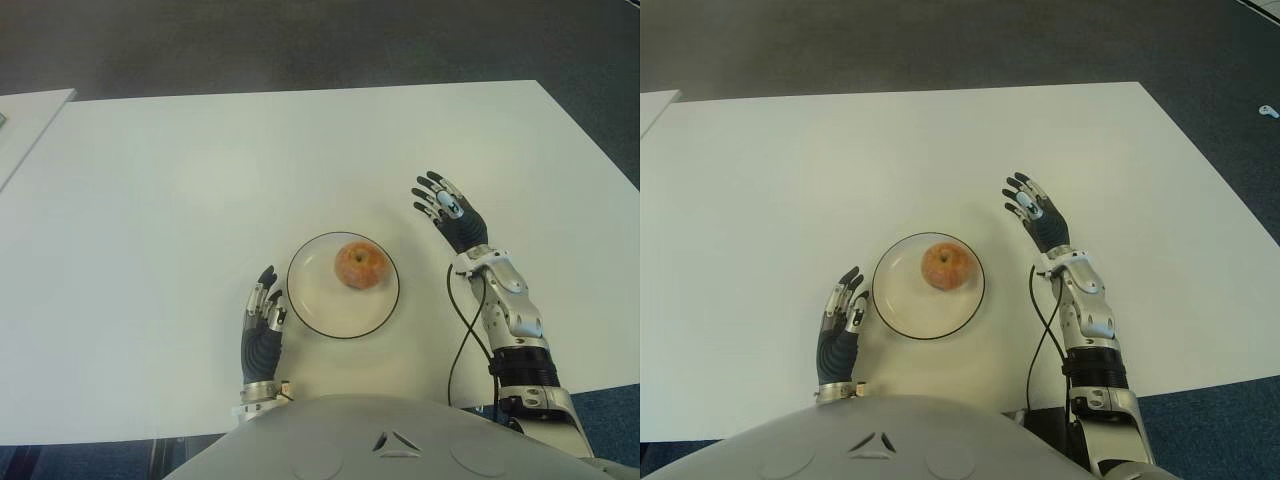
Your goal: Put the apples into the plate.
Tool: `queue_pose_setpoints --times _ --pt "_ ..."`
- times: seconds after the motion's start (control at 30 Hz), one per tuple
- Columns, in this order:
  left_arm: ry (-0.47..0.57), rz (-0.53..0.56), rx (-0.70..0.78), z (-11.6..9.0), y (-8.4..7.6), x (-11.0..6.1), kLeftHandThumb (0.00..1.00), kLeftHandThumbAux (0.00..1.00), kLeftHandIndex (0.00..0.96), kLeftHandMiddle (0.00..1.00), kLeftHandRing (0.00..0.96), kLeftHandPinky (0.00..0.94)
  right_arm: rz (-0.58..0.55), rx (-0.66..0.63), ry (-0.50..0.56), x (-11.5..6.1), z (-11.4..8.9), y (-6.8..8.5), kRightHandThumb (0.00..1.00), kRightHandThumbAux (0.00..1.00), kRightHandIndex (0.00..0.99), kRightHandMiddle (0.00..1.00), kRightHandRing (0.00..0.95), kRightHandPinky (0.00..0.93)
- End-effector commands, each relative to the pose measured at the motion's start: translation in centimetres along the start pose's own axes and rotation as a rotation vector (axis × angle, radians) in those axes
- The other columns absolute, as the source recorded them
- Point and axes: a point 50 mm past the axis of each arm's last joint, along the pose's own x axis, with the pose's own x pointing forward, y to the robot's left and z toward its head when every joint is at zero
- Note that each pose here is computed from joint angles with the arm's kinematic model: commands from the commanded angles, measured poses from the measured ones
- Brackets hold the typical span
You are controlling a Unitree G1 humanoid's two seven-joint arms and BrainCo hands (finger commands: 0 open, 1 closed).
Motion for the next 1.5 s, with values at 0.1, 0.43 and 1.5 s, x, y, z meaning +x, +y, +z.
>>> queue_pose_setpoints --times 0.1,0.43,1.5 --pt "0.039 0.126 0.0 0.0 -0.4 -0.8 0.11 0.398 0.19 0.094 0.073 0.085 -0.066 0.085 0.051 -2.3 -2.4 -0.2 0.189 0.477 0.154 0.197 0.147 0.15" --pt "0.058 0.176 -0.025 0.1 0.2 -1.0 0.137 0.414 0.261 0.106 0.057 0.047 -0.071 0.038 0.116 -4.7 -5.9 -0.4 0.207 0.479 0.198 0.199 0.156 0.184" --pt "0.109 0.193 0.015 0.0 3.6 0.3 0.125 0.47 0.065 0.012 0.001 0.003 0.006 0.008 0.079 -6.7 -8.7 2.7 0.2 0.534 0.129 0.132 0.094 0.121"
